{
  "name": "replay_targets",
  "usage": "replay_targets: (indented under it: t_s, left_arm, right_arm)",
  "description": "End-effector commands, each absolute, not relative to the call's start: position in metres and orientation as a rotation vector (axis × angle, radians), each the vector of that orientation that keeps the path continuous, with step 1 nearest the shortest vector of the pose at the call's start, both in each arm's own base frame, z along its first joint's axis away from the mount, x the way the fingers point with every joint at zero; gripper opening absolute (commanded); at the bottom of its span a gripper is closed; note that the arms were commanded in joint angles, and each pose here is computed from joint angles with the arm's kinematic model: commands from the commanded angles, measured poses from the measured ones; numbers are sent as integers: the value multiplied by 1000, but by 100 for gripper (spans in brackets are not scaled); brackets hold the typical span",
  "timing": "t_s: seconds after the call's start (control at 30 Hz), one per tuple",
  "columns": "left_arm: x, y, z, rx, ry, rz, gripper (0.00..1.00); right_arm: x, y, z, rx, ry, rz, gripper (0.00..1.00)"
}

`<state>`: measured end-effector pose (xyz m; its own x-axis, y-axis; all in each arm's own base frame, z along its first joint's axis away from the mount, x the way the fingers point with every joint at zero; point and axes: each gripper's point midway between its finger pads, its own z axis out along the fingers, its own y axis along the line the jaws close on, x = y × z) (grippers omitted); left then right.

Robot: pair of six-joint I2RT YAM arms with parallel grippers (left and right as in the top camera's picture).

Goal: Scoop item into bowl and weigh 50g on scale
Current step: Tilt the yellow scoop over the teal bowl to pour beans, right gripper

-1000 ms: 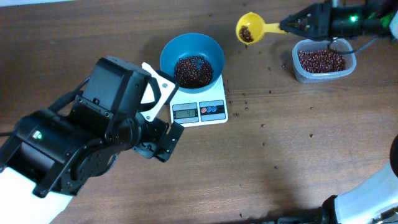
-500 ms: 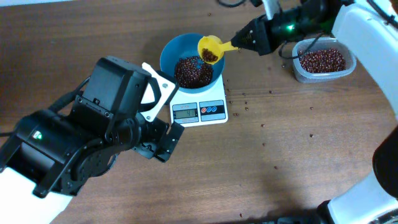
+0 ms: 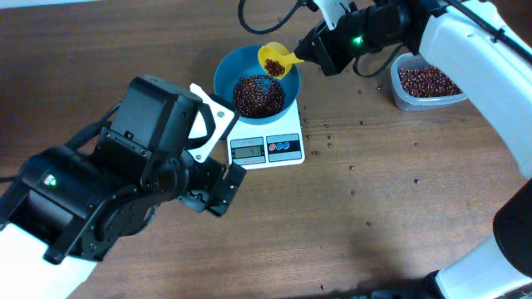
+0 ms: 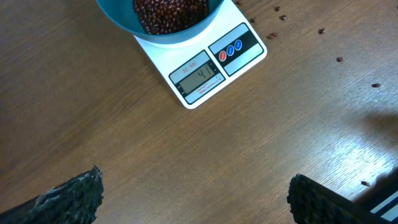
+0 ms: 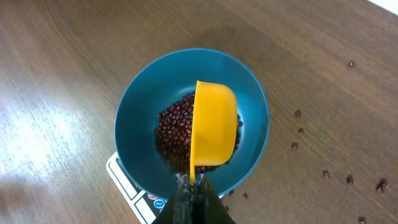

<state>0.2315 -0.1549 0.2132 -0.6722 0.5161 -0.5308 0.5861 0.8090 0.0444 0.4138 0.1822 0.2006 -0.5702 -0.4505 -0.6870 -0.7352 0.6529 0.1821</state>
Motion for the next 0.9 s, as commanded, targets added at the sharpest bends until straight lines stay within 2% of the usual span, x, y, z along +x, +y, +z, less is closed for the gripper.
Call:
replay_targets:
  t_s: [0.0, 0.23, 0.43, 0.57, 0.87]
  left_arm:
    - [235, -154, 221, 808, 2434, -169, 99]
    - [235, -154, 221, 808, 2434, -169, 99]
    - [235, -154, 221, 808, 2434, -169, 99]
    - [235, -154, 221, 808, 2434, -169, 99]
    - [235, -154, 221, 808, 2434, -169, 99]
  right_arm:
    - [418, 183, 226, -926, 2186, 577, 4]
    - [418, 183, 226, -1171, 2034, 459, 4]
    - [415, 184, 226, -1204, 2017, 465, 4]
    - [401, 187, 221, -1407, 1900, 448, 4]
    - [413, 190, 231, -1520, 1713, 327, 4]
